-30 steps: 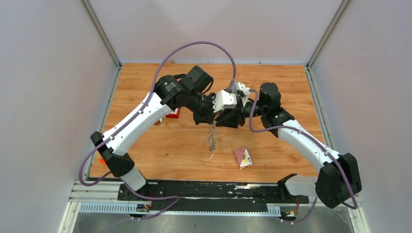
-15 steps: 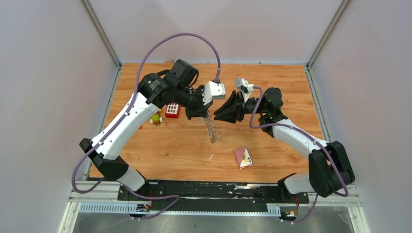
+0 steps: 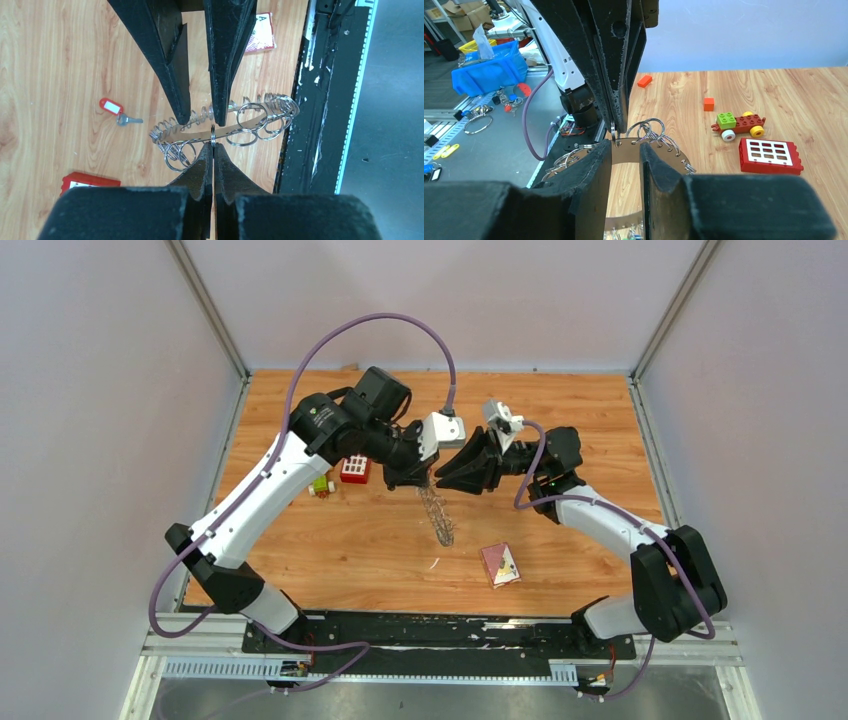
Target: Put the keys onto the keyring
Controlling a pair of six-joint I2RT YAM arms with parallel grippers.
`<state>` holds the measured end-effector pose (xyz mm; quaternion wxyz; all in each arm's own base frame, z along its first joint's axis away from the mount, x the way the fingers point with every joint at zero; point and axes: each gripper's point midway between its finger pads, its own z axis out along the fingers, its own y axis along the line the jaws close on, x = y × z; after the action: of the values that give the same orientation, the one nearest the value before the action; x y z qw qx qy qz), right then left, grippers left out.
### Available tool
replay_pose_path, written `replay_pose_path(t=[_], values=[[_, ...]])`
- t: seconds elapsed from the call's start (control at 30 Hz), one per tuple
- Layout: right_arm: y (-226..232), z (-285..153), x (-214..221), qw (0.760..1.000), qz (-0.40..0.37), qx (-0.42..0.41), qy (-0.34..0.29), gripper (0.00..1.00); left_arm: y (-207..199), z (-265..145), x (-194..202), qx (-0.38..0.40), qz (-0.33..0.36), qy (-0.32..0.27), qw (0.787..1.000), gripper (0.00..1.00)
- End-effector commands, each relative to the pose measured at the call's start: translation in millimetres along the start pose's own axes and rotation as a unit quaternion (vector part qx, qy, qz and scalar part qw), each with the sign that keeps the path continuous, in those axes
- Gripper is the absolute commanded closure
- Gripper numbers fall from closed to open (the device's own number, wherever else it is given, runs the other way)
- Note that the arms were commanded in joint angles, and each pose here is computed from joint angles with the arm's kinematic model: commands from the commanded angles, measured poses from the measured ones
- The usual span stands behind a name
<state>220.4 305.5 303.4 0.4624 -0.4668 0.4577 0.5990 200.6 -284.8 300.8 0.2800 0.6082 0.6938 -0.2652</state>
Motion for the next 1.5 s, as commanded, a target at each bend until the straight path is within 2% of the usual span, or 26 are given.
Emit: replay_pose_path(t=[0.0, 0.33, 0.57, 0.87, 0.93, 1.07, 1.17, 1.3, 1.47], values=[[10, 4, -12, 1.000, -0.024, -0.013, -0.009, 0.73, -5, -11, -20, 0.000, 0.008, -0.045, 0.999, 1.00], [13, 10, -8, 1.000, -0.016, -0.024, -0.005, 0.81, -5, -9, -21, 0.002, 0.004, -0.046, 0.999, 1.00], [14, 11, -10, 1.000, -0.016, -0.024, -0.007, 1.00, -4, -8, -21, 0.001, 0.003, -0.045, 0.999, 1.00], [11, 5, -17, 1.000, -0.019, -0.003, -0.011, 1.00, 5, -14, -22, -0.011, -0.001, -0.058, 0.998, 1.00], [8, 1, -24, 1.000, -0.019, 0.008, -0.018, 1.00, 10, -20, -25, -0.017, -0.001, -0.074, 0.997, 0.93], [6, -6, -42, 0.999, -0.016, 0.029, -0.036, 1.00, 19, -28, -30, -0.021, -0.003, -0.118, 0.993, 0.70], [6, -10, -51, 0.998, -0.013, 0.040, -0.045, 1.00, 25, -33, -34, -0.027, -0.007, -0.155, 0.988, 0.61], [-2, -18, -55, 0.997, -0.005, 0.061, -0.053, 1.00, 25, -38, -40, -0.013, -0.009, -0.205, 0.979, 0.59], [-1, -22, -63, 0.995, 0.005, 0.065, -0.072, 1.00, 7, -35, -49, 0.019, 0.017, -0.291, 0.957, 0.61]])
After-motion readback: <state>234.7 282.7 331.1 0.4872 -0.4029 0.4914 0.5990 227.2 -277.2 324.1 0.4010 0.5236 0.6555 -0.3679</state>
